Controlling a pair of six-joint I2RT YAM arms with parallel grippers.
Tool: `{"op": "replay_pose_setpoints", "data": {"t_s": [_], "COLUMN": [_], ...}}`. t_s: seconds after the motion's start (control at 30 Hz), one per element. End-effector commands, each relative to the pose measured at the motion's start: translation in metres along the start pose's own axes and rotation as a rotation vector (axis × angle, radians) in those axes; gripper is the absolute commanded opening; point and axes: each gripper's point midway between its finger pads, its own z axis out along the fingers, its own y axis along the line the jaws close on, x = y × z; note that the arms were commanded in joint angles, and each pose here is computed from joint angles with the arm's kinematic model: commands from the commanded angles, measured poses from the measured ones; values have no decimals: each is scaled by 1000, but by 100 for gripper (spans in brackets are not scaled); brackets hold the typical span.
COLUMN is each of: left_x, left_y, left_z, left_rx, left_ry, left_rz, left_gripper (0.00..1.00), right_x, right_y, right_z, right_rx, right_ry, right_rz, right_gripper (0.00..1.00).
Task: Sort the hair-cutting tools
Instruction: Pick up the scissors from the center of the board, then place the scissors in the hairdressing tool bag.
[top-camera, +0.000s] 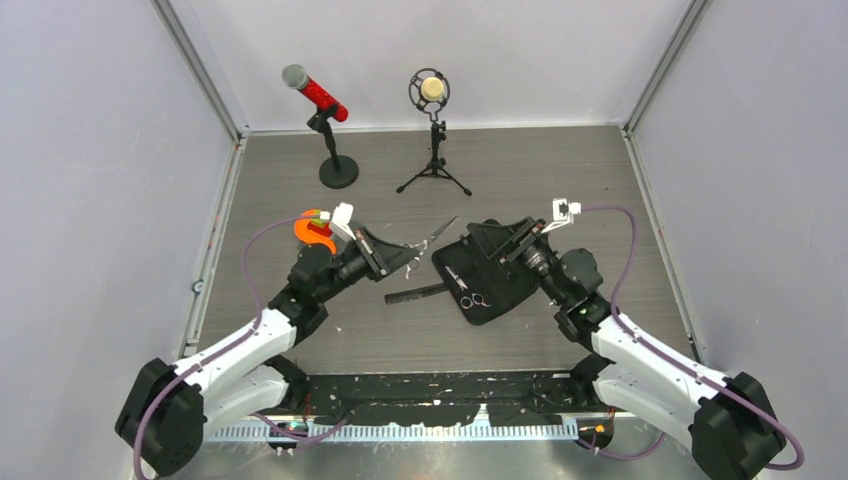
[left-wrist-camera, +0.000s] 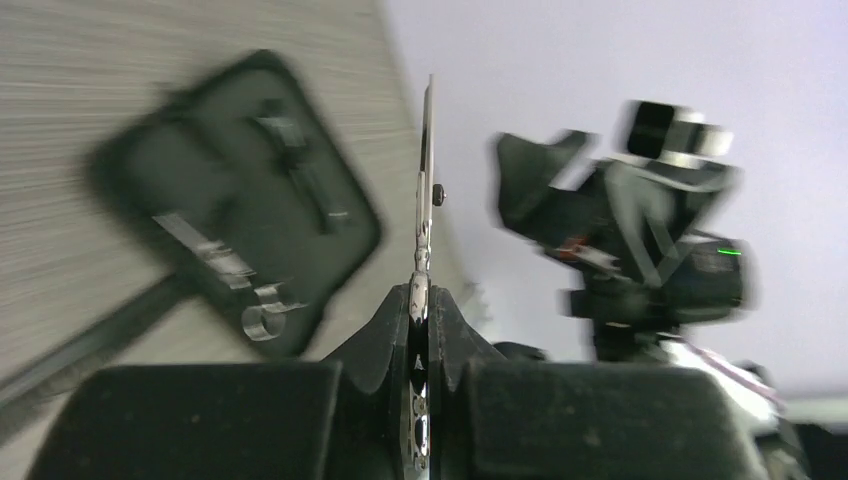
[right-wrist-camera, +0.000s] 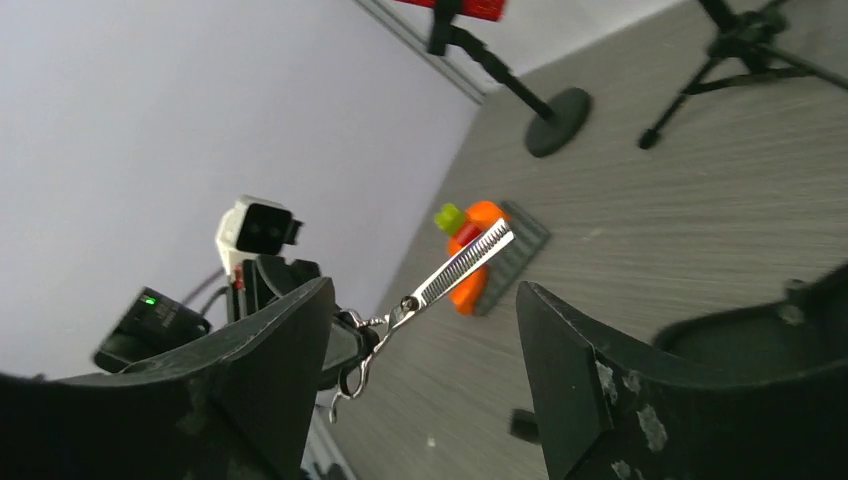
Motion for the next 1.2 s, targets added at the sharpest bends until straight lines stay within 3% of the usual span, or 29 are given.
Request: {"op": "replay_pose_setpoints", "data": {"t_s": [0.0, 0.13, 0.3, 0.43, 0.77, 1.03, 1.17], "left_x": [-10, -21, -35, -38, -32, -34, -35], "left_y": [65, 110, 127, 129, 129, 127, 126], "left_z": [-23, -56, -83, -98, -116, -123, -124], "left_rx": [-283, -505, -608, -644, -679, -697, -700], "left_ry": [67, 108, 118, 117, 137, 134, 133], "left_rz": [94, 116, 116, 133, 166, 190, 194], "left_gripper": [0, 0, 0, 0, 0, 0, 0], "right_x": [6, 23, 67, 95, 145, 182, 201], "right_y": [-61, -96, -115, -124, -154, -180, -176], "right_z": [-13, -30, -17, 9, 69, 62, 51], "right_rx": [355, 534, 511, 476, 497, 531, 499], "right_ry": [173, 421, 682, 808, 921, 1027, 1090], "right_rz": [-303, -459, -466, -474, -530, -548, -576], "right_gripper": [79, 81, 81, 80, 77, 70, 59]}}
